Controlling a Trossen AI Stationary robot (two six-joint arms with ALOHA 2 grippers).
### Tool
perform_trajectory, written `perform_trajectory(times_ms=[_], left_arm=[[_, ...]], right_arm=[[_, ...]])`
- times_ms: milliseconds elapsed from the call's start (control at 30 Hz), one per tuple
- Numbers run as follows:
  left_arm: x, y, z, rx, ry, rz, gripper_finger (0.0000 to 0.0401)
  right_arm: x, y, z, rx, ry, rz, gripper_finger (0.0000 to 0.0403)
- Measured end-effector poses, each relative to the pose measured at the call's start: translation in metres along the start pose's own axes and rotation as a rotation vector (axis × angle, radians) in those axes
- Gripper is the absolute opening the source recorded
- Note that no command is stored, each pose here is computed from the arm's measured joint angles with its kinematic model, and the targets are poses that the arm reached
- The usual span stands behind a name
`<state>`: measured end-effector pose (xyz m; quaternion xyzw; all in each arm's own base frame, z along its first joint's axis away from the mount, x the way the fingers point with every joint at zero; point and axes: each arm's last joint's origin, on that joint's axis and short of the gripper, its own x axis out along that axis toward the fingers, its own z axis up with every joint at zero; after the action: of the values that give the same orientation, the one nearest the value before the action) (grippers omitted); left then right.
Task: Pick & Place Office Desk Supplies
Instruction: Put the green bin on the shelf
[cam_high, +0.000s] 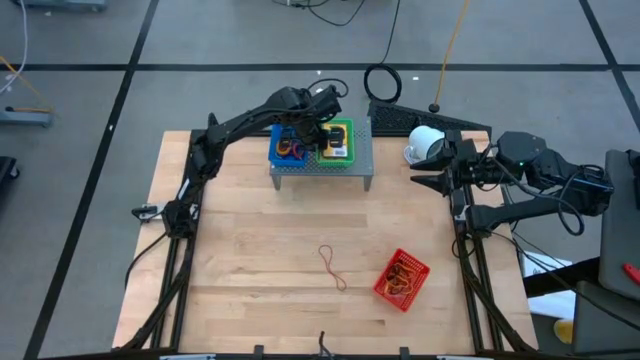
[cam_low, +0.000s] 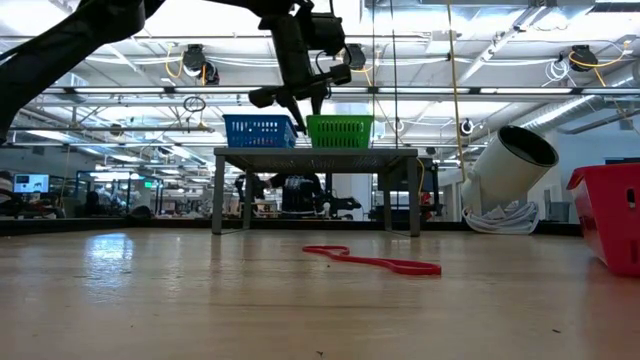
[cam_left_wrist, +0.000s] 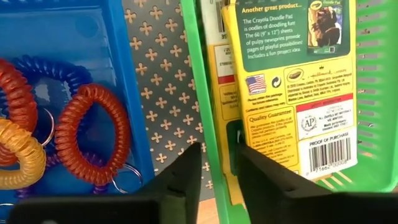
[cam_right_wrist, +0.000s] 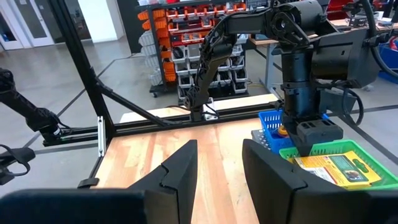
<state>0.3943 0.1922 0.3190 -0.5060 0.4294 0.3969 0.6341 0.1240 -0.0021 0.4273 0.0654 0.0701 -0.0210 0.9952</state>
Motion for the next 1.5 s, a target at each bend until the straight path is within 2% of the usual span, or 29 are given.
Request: perform_trajectory(times_ms=[133,267,1500], left_arm=[[-0.0001,-0.0002,-0.0002,0.002,0.006,-0.005,0.013],[-0.0001,-0.0006,-0.0006,0.0,0.024,-0.018,0.0142],[0.0,-0.0035,-0.002,0.0,0.036,-0.046,0.0141]], right_arm=[[0.0,0.0,0.0,0.007,0.0,0.0,0.0121],[0.0,0.0,0.0,0.009,0.0,0.0,0.0121],[0.0003,-0.0001,-0.0007,0.017,0.007,-0.002,0.0121]])
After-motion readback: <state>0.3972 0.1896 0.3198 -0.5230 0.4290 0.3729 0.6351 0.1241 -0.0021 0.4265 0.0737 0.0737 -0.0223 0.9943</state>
